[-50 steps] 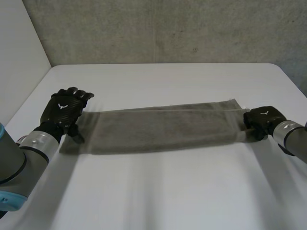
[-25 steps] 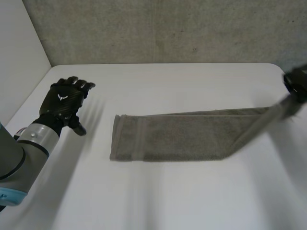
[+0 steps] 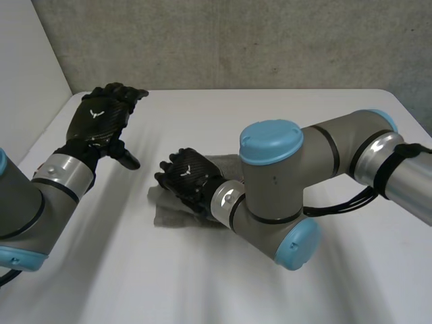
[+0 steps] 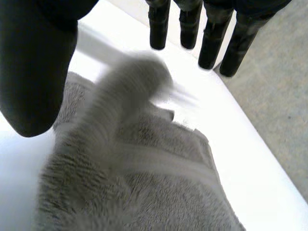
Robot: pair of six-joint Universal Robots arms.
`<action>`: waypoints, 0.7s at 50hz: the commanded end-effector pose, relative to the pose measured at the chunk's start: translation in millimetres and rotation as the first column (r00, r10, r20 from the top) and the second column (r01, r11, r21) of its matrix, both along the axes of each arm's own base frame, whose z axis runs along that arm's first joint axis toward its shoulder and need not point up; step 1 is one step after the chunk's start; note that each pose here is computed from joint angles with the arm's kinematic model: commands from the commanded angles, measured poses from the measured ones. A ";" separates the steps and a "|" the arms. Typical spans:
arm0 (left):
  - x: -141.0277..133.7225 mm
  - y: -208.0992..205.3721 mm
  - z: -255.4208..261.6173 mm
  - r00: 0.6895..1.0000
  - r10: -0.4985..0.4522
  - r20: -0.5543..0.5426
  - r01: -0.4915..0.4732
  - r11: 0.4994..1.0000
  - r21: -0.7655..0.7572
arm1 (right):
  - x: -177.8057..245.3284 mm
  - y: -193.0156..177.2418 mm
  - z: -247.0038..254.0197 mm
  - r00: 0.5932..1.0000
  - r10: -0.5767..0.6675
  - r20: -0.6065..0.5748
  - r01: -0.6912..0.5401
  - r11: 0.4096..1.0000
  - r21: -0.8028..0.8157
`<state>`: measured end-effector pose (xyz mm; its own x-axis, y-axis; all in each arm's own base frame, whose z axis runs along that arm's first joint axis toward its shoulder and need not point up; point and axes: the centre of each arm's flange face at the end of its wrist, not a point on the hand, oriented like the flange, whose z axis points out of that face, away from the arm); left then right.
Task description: Fold the towel.
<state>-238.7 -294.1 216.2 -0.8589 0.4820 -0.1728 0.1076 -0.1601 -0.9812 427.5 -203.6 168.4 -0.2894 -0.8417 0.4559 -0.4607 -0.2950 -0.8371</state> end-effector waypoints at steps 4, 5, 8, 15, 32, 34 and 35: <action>-17.6 8.0 -10.2 0.998 -0.055 0.011 0.055 0.998 0.019 | -61.1 -47.9 29.9 0.963 -0.266 0.039 0.263 0.963 0.064; -21.5 10.0 -11.6 0.998 -0.068 0.012 0.067 0.997 0.022 | -75.0 -53.8 26.7 0.953 -0.302 0.031 0.298 0.950 0.094; -27.6 12.3 -15.4 0.996 -0.086 0.013 0.086 0.996 0.030 | -95.5 -57.0 15.2 0.942 -0.336 0.001 0.333 0.933 0.140; -41.6 20.0 -30.4 0.991 -0.130 0.025 0.128 0.990 0.067 | -133.9 -66.9 -14.4 0.912 -0.407 -0.056 0.409 0.890 0.201; -46.8 27.2 -38.3 0.988 -0.150 0.033 0.146 0.985 0.092 | -163.2 -77.9 -35.2 0.875 -0.480 -0.066 0.484 0.863 0.142; -46.1 27.2 -37.7 0.989 -0.147 0.033 0.143 0.985 0.092 | -165.8 -78.3 -29.0 0.872 -0.484 -0.073 0.489 0.866 0.108; -45.0 26.4 -35.4 0.990 -0.138 0.031 0.135 0.987 0.088 | -170.0 -78.8 -22.7 0.869 -0.487 -0.089 0.493 0.868 0.064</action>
<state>-286.4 -266.8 177.0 -0.7683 0.6208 -0.1559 0.1283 -0.0893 -0.9877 266.4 -280.8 129.1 -0.6653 -0.6686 0.3320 -0.5264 0.1049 -0.8437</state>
